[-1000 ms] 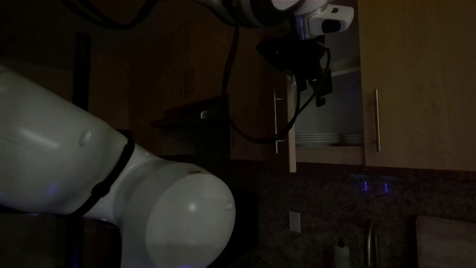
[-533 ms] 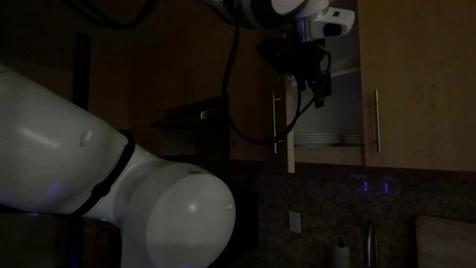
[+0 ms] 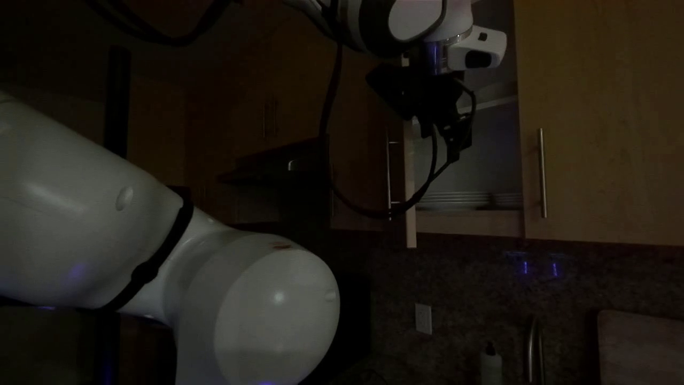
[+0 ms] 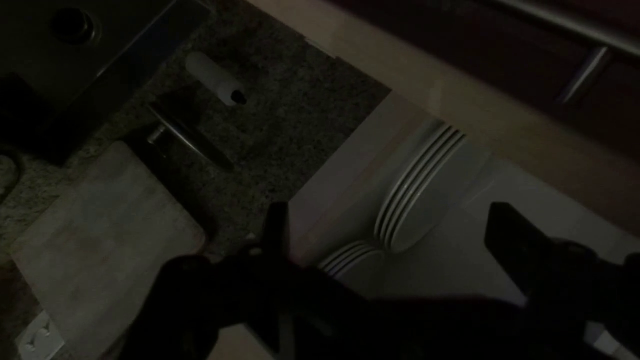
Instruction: Open the cabinet door on the right of the hood of the stove
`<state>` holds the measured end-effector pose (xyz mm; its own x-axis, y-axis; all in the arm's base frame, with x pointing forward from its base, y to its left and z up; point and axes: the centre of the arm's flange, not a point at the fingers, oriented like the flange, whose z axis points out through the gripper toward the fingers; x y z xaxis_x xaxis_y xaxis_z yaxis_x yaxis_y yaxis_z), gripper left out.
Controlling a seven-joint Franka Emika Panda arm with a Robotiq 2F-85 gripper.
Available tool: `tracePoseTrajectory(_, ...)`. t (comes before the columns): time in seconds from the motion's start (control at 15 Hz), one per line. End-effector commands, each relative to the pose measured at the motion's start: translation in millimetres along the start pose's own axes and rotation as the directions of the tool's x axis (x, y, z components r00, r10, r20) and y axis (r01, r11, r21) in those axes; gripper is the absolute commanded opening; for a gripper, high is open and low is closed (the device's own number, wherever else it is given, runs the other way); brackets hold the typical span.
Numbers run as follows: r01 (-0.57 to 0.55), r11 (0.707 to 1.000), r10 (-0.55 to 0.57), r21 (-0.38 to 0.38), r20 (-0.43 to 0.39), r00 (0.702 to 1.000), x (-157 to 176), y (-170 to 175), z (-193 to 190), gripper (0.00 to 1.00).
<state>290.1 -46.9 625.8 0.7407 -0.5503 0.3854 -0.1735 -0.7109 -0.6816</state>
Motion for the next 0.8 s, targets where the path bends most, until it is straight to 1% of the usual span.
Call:
tracePoseTrajectory(0.0, 0.077, 0.995, -0.076, 0.063, -0.017, 0.997, -20, 1, 4, 1.00)
tracePoseTrajectory(0.2, 0.149, 0.985, -0.148, 0.090, -0.017, 0.989, -32, -3, 4, 1.00)
tracePoseTrajectory(0.33, 0.221, 0.968, -0.221, 0.119, -0.011, 0.975, -39, -6, 7, 1.00)
tracePoseTrajectory(0.47, 0.272, 0.951, -0.277, 0.144, 0.014, 0.961, -40, -13, 12, 1.00)
tracePoseTrajectory(0.6, 0.303, 0.938, -0.313, 0.171, 0.039, 0.949, -37, -21, 16, 1.00)
tracePoseTrajectory(0.73, 0.307, 0.932, -0.324, 0.193, 0.059, 0.944, -32, -27, 21, 1.00)
